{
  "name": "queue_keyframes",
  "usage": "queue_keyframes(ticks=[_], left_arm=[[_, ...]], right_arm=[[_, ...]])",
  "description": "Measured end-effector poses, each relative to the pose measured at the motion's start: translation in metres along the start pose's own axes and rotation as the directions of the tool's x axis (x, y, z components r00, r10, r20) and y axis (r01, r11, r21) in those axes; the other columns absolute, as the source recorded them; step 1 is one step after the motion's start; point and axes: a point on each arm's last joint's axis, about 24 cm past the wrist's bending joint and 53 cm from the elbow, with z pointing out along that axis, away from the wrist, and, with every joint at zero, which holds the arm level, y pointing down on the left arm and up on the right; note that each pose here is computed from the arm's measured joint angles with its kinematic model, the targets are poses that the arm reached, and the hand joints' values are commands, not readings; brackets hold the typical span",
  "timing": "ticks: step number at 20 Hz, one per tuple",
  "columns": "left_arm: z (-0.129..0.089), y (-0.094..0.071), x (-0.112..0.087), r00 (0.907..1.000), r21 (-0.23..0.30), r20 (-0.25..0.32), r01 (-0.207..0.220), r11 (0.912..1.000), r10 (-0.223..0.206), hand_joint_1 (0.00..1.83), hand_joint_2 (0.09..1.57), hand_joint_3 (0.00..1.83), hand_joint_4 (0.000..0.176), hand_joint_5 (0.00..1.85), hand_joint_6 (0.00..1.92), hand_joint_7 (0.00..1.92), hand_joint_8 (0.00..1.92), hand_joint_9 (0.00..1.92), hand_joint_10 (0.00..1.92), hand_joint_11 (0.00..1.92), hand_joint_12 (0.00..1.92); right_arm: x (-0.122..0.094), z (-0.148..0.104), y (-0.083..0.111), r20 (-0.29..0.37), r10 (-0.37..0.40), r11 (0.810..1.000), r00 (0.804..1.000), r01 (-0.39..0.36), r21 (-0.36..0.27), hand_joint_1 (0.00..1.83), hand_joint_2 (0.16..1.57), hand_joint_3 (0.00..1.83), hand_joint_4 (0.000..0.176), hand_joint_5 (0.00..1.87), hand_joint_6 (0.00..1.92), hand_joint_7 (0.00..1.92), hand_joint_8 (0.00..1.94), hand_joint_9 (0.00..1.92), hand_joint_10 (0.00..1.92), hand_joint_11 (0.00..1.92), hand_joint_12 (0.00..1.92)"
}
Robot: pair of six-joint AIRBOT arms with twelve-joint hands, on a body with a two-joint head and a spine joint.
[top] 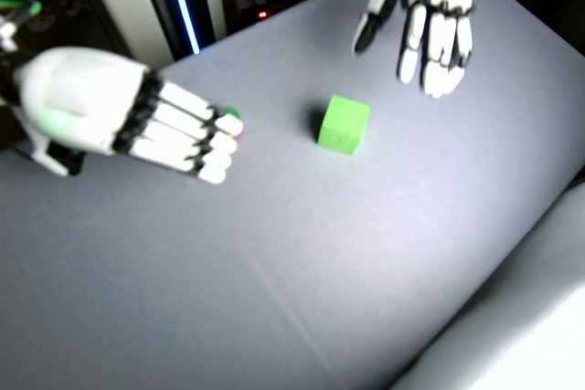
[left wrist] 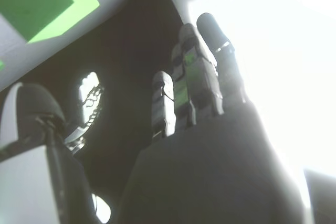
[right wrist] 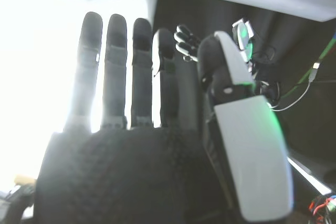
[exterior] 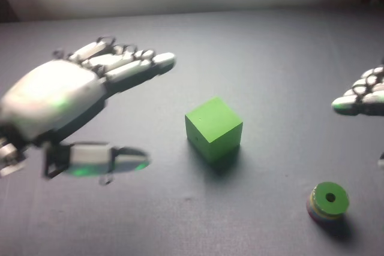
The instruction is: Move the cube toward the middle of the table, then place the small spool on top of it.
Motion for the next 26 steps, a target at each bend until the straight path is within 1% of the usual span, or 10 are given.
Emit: queue_keyframes(ticks=[2,3,4,5,6,9,11,15,20,26], left_arm=[[-0.02,0.006,-0.012,0.9998,-0.036,0.013,-0.014,0.9993,0.014,0.88,0.92,0.0,0.159,0.14,0.0,0.21,0.0,0.28,0.0,0.0,0.68],[-0.026,0.008,-0.018,0.9995,-0.047,0.023,-0.02,0.9987,0.021,0.89,0.94,0.0,0.149,0.12,0.01,0.21,0.0,0.27,0.0,0.0,0.53],[-0.033,0.01,-0.027,0.9986,-0.059,0.041,-0.031,0.9978,0.034,0.82,0.95,0.0,0.086,0.16,0.01,0.24,0.0,0.24,0.0,0.0,0.52],[-0.038,0.01,-0.034,0.9972,-0.066,0.056,-0.045,0.9968,0.049,0.8,0.96,0.0,0.049,0.2,0.01,0.23,0.0,0.2,0.0,0.0,0.48],[-0.042,0.01,-0.037,0.9962,-0.071,0.063,-0.055,0.9959,0.06,0.81,0.96,0.0,0.047,0.21,0.01,0.22,0.0,0.18,0.0,0.0,0.46],[-0.054,0.007,-0.046,0.9926,-0.08,0.093,-0.07,0.9943,0.078,0.89,0.96,0.0,0.05,0.21,0.0,0.24,0.0,0.23,0.01,0.0,0.51],[-0.06,0.003,-0.051,0.9903,-0.074,0.111,-0.075,0.9945,0.083,0.92,0.95,0.0,0.058,0.19,0.0,0.22,0.0,0.24,0.0,0.0,0.59],[-0.063,0.004,-0.059,0.9856,-0.082,0.143,-0.079,0.9935,0.09,0.92,0.96,0.0,0.089,0.16,0.0,0.23,0.0,0.24,0.0,0.0,0.6],[-0.063,0.002,-0.058,0.9856,-0.072,0.142,-0.082,0.994,0.092,0.85,0.97,0.0,0.103,0.17,0.0,0.24,0.0,0.26,0.0,0.0,0.53],[-0.065,0.001,-0.058,0.9852,-0.071,0.147,-0.078,0.9944,0.088,0.86,0.97,0.0,0.099,0.15,0.0,0.2,0.0,0.23,0.0,0.0,0.48]], right_arm=[[0.016,0.007,0.005,-0.091,-0.026,0.999,0.996,0.024,-0.023,0.98,0.99,0.0,0.07,0.51,0.0,0.51,0.0,0.55,0.0,0.16,0.96],[0.021,0.01,0.008,-0.119,-0.038,0.999,0.992,0.035,-0.032,0.99,0.98,0.0,0.095,0.48,0.0,0.48,0.0,0.53,0.0,0.13,0.96],[0.027,0.014,0.013,-0.158,-0.056,0.997,0.986,0.048,-0.053,1.04,0.95,0.0,0.079,0.48,0.0,0.47,0.0,0.52,0.0,0.15,0.9],[0.032,0.018,0.017,-0.187,-0.062,0.996,0.981,0.049,-0.07,1.06,0.94,0.0,0.073,0.48,0.0,0.48,0.0,0.52,0.0,0.16,0.88],[0.037,0.02,0.02,-0.21,-0.07,0.995,0.975,0.053,-0.085,1.03,0.94,0.0,0.095,0.47,0.0,0.47,0.0,0.5,0.0,0.12,0.86],[0.06,0.029,0.022,-0.297,-0.104,0.991,0.949,0.074,-0.111,1.02,0.95,0.0,0.107,0.43,0.0,0.44,0.0,0.43,0.0,0.01,0.82],[0.071,0.037,0.026,-0.336,-0.122,0.988,0.934,0.081,-0.133,1.08,0.93,0.0,0.065,0.46,0.0,0.45,0.0,0.46,0.0,0.12,0.77],[0.087,0.042,0.026,-0.385,-0.133,0.986,0.913,0.082,-0.146,1.1,0.92,0.0,0.065,0.46,0.0,0.43,0.0,0.46,0.01,0.19,0.79],[0.088,0.044,0.024,-0.391,-0.141,0.986,0.909,0.093,-0.137,1.12,0.94,0.0,0.046,0.49,0.01,0.5,0.01,0.55,0.02,0.24,0.87],[0.09,0.043,0.015,-0.408,-0.152,0.987,0.9,0.116,-0.112,1.12,0.93,0.0,0.055,0.53,0.0,0.63,0.0,0.69,0.03,0.17,1.15]])
